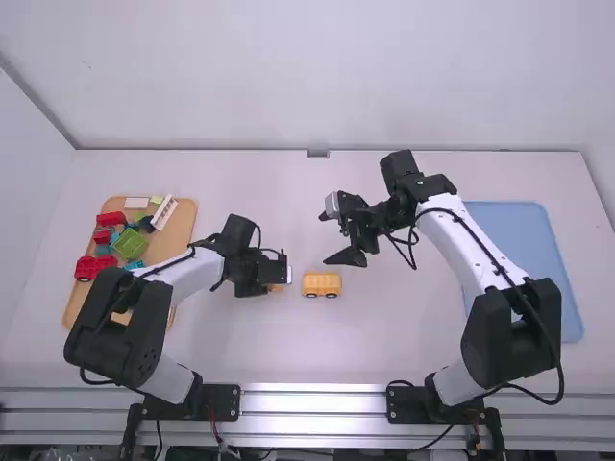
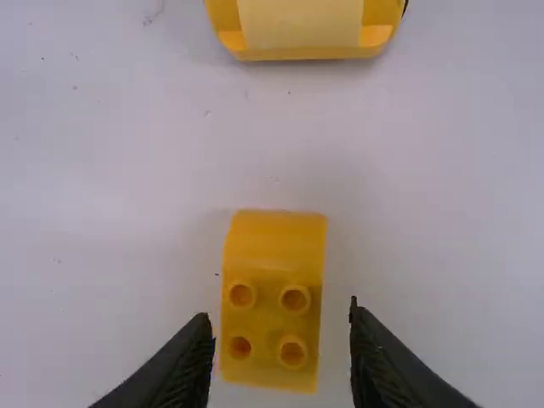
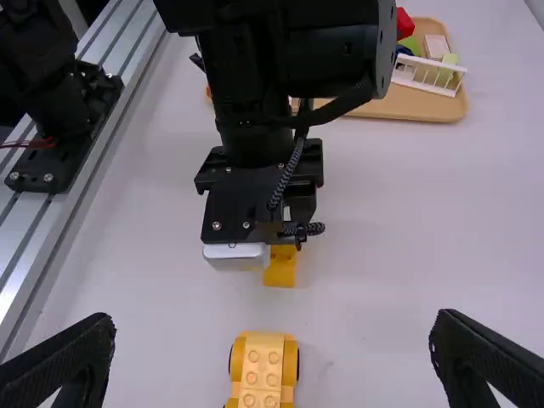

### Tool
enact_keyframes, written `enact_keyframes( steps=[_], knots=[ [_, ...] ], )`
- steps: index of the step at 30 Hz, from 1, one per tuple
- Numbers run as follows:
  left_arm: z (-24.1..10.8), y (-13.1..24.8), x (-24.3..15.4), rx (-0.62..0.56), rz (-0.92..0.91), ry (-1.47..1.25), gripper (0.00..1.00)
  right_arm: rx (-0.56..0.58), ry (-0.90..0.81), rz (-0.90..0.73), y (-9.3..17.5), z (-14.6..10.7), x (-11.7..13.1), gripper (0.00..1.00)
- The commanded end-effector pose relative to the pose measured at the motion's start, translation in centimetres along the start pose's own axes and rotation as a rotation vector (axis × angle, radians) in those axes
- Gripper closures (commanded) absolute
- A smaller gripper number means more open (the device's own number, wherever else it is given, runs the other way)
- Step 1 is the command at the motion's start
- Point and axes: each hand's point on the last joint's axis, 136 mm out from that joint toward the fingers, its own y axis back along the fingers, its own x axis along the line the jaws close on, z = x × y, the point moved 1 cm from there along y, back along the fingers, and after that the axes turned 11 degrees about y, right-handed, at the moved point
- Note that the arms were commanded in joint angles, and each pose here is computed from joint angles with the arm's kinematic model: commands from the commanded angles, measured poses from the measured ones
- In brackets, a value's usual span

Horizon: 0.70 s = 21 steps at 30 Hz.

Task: Assemble lego blocks to make yellow taxi

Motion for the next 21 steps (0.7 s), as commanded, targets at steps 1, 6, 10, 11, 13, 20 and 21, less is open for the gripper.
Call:
enact_keyframes(
  steps=[1, 6, 10, 11, 13, 20, 21],
  knots=[
    [-0.3, -0.4, -0.6, -0.003, -0.022, -0.005, 0.43, -0.008, 0.021, -0.012, 0.5, 0.8, 0.0, 0.01],
    [0.8, 0.3, 0.4, -0.042, 0.017, 0.051, 0.01, -0.008, 0.025, -0.015, 0.5, 0.8, -0.1, 0.01],
    [3.0, 2.3, 0.6, -0.170, -0.006, 0.073, 0.01, -0.009, 0.042, -0.017, 0.5, 0.8, -0.1, 0.01],
    [3.5, 2.6, 0.4, -0.217, -0.021, 0.051, 0.01, -0.009, 0.059, -0.016, 0.5, 0.8, -0.1, 0.01],
    [3.3, 3.1, 0.4, -0.303, -0.042, 0.053, 0.01, 0.000, 0.085, -0.018, 0.5, 0.7, -0.2, 0.01],
    [0.1, 2.5, 4.3, -0.358, 0.105, 0.340, 0.01, 0.018, 0.106, -0.062, 0.5, 0.6, -1.5, 0.01],
    [-0.3, 2.4, 4.2, -0.365, 0.094, 0.434, 0.01, 0.034, 0.100, -0.072, 0.5, 0.3, -1.7, 0.01]
  ],
)
